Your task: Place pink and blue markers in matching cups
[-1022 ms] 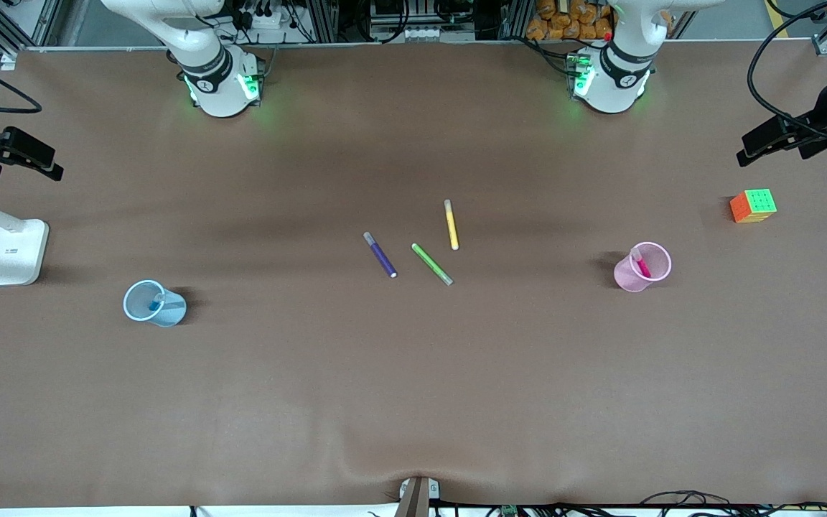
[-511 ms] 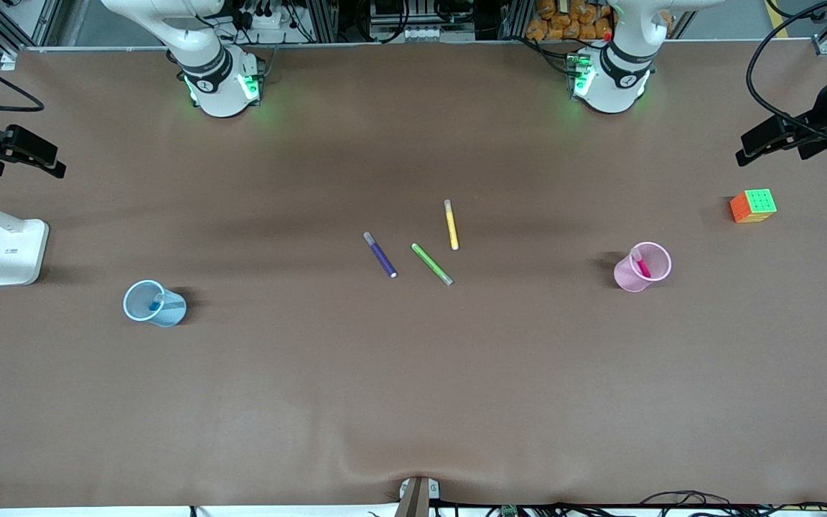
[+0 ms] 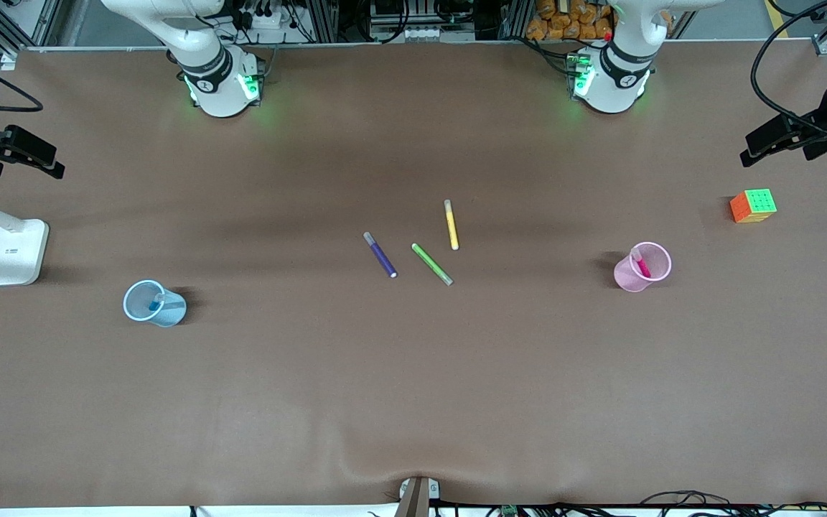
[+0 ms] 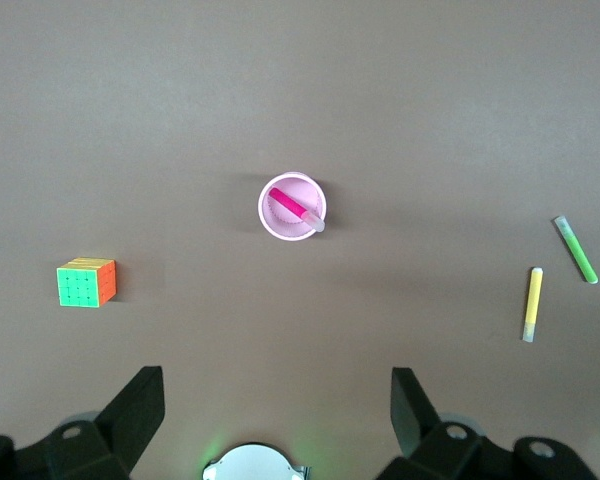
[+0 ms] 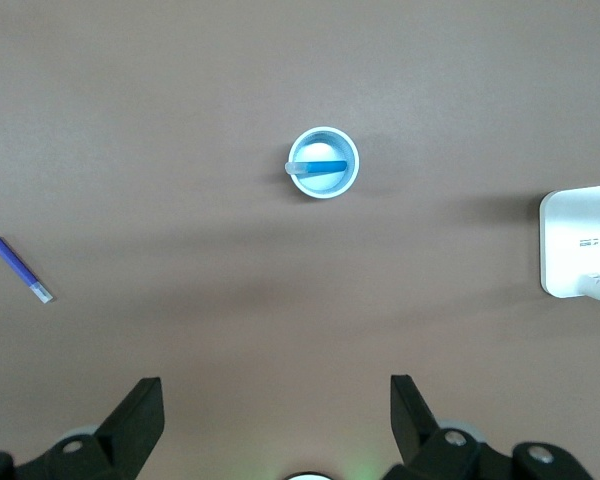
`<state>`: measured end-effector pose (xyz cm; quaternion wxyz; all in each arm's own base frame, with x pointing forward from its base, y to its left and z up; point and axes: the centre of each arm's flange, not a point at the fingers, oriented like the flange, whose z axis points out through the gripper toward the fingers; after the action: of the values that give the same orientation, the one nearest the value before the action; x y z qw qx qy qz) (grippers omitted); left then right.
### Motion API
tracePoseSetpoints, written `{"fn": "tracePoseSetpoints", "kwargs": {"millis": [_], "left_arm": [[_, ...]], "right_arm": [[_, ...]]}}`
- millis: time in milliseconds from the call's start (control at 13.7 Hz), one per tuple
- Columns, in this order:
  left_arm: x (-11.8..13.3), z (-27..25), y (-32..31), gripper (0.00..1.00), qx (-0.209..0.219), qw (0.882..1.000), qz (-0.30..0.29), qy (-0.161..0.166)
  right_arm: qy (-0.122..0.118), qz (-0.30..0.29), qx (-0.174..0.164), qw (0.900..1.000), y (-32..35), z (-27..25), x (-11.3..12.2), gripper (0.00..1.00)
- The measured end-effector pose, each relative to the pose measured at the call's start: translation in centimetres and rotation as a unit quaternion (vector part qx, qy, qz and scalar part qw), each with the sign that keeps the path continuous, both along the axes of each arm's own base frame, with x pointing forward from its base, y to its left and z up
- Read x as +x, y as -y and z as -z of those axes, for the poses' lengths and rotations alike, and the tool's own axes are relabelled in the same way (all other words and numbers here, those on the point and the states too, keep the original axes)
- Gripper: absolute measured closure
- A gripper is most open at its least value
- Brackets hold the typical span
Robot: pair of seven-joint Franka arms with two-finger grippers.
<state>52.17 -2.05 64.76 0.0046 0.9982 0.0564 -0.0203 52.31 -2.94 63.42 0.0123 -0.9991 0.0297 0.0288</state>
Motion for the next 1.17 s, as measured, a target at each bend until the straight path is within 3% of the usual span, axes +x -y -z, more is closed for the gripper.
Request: {"fn": "tracePoseSetpoints", "kwargs": {"millis": [730, 1168], "left_arm": [[0.0, -0.4, 0.3, 0.00, 0.000, 1.000, 0.003, 0.000], [-0.4, -0.2, 0.3, 0.00, 0.001, 1.000, 0.004, -0.014]], "right_arm": [[-0.003, 0.003, -0.002, 1.000, 0.3, 1.9, 2.0, 0.00], [0.010, 0.004, -0.003, 1.000, 0.4, 0.7, 2.1, 0.00]]}}
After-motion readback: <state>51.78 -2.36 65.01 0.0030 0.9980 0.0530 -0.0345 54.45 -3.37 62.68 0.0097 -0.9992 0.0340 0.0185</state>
